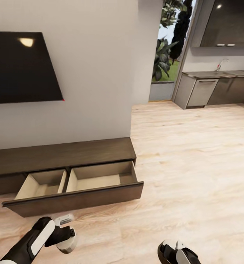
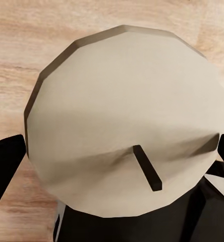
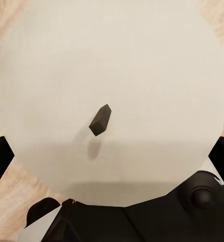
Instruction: Place each of the two pumpkins and all three candles from the living room inside a cabinet in the living room (use any cabinet), then make sure every cabinet is closed, and position the cauldron so it is next to a table in the living room.
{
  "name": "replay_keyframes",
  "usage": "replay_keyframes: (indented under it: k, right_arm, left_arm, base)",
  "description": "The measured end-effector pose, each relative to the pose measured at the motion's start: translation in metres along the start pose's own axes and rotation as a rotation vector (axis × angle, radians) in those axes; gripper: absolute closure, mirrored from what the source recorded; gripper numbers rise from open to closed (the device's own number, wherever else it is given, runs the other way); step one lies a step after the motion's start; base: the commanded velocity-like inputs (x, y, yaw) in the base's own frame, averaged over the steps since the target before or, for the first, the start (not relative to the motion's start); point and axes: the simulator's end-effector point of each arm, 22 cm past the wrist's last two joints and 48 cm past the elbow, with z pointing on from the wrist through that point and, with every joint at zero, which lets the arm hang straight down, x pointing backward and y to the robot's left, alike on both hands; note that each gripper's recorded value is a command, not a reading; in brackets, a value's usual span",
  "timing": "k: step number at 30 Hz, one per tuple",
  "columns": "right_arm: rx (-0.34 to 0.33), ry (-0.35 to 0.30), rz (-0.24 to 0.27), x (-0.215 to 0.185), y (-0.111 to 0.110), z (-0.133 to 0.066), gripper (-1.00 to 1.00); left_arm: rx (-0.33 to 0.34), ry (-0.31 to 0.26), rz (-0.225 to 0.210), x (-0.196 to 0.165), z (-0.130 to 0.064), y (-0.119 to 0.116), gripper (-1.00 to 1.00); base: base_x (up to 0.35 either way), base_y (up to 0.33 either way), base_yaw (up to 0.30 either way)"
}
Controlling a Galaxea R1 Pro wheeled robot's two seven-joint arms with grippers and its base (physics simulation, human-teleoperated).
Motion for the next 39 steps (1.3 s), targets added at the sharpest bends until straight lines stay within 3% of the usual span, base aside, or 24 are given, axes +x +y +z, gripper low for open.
replay_keyframes:
  k: [9, 15, 30, 34, 37, 39]
  right_arm:
    - [0.001, -0.001, -0.001, -0.001, -0.001, -0.01, 1.0]
    - [0.002, -0.068, 0.014, -0.015, -0.002, -0.017, 1.0]
    - [-0.01, -0.069, 0.017, -0.012, 0.007, -0.035, 1.0]
    - [-0.035, -0.037, -0.052, -0.007, 0.03, -0.042, 1.0]
    - [-0.118, -0.027, -0.102, -0.045, 0.099, -0.068, 1.0]
    - [-0.131, 0.009, -0.154, -0.059, 0.137, -0.087, 1.0]
  left_arm:
    - [0.0, 0.002, 0.001, 0.002, -0.01, 0.0, 1.0]
    - [0.002, 0.002, -0.001, 0.003, -0.017, -0.001, 1.0]
    - [0.001, 0.003, -0.001, 0.006, -0.033, 0.0, 1.0]
    - [0.004, 0.003, -0.008, 0.006, -0.037, 0.001, 1.0]
    - [0.008, 0.003, -0.027, 0.005, -0.042, 0.004, 1.0]
    - [0.014, -0.003, -0.047, 0.001, -0.046, 0.007, 1.0]
  base:
    - [0.0, 0.0, 0.257]
    - [0.0, 0.0, 0.027]
    - [0.0, 0.0, 0.0]
    - [0.0, 0.0, 0.0]
    - [0.0, 0.0, 0.0]
    - [0.0, 0.0, 0.0]
